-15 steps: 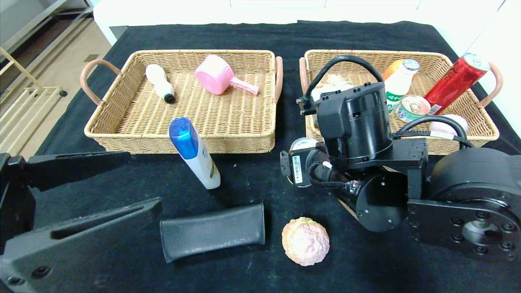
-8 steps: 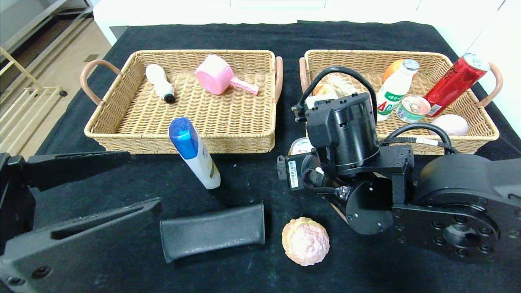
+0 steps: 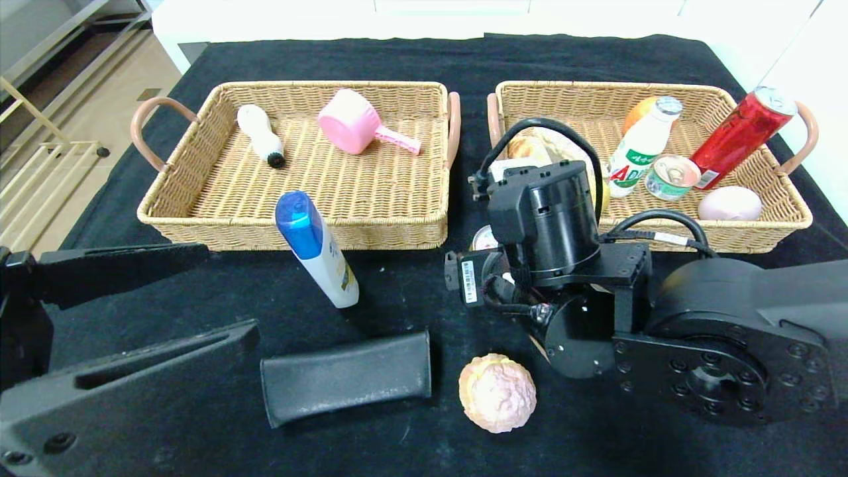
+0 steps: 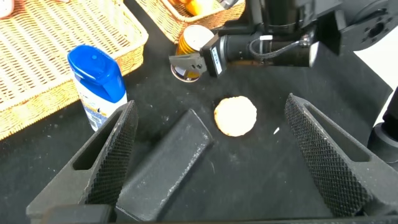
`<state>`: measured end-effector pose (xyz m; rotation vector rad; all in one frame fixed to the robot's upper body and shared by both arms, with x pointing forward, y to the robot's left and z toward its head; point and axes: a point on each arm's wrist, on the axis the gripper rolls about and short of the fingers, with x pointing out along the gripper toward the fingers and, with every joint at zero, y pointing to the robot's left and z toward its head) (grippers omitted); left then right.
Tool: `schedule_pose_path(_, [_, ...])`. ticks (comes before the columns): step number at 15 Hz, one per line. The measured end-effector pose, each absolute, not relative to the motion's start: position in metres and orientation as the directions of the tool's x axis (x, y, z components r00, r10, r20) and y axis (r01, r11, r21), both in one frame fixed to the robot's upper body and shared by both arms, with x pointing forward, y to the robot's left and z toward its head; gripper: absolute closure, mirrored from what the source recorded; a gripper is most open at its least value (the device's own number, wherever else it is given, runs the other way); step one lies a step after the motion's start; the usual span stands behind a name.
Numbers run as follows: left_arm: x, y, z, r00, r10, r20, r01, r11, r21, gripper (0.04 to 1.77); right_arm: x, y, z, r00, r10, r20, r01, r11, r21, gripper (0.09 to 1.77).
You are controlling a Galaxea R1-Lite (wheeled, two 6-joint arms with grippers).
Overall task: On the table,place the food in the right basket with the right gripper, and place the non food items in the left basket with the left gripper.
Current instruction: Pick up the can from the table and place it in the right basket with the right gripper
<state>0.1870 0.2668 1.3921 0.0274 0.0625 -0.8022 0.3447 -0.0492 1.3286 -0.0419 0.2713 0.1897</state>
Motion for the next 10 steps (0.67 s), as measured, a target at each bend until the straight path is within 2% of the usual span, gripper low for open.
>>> schedule_pose_path(2, [0.1871,0.2669,1.3921,0.693,-0.717,-0.066,0.719,0.695,0.001,0.09,0.3471,-0.0504,1.3267,0.946,0.173,-0.274,-0.185,0.983,-0.018,0.15])
schedule_pose_path(5, [0.187,0.2668,1.3918,0.693,-0.718,-0.068,0.719,0.695,0.001,0.09,0.3483,-0.0512,1.3259,0.946,0.169,-0.275,-0.182,0.983,-0.02,0.63])
schedule_pose_path(10, [0.187,0.2669,1.3919,0.693,-0.718,-0.067,0.719,0.695,0.001,0.09,0.3484,-0.051,1.325,0.946,0.17,-0.277,-0.183,0.983,-0.022,0.68])
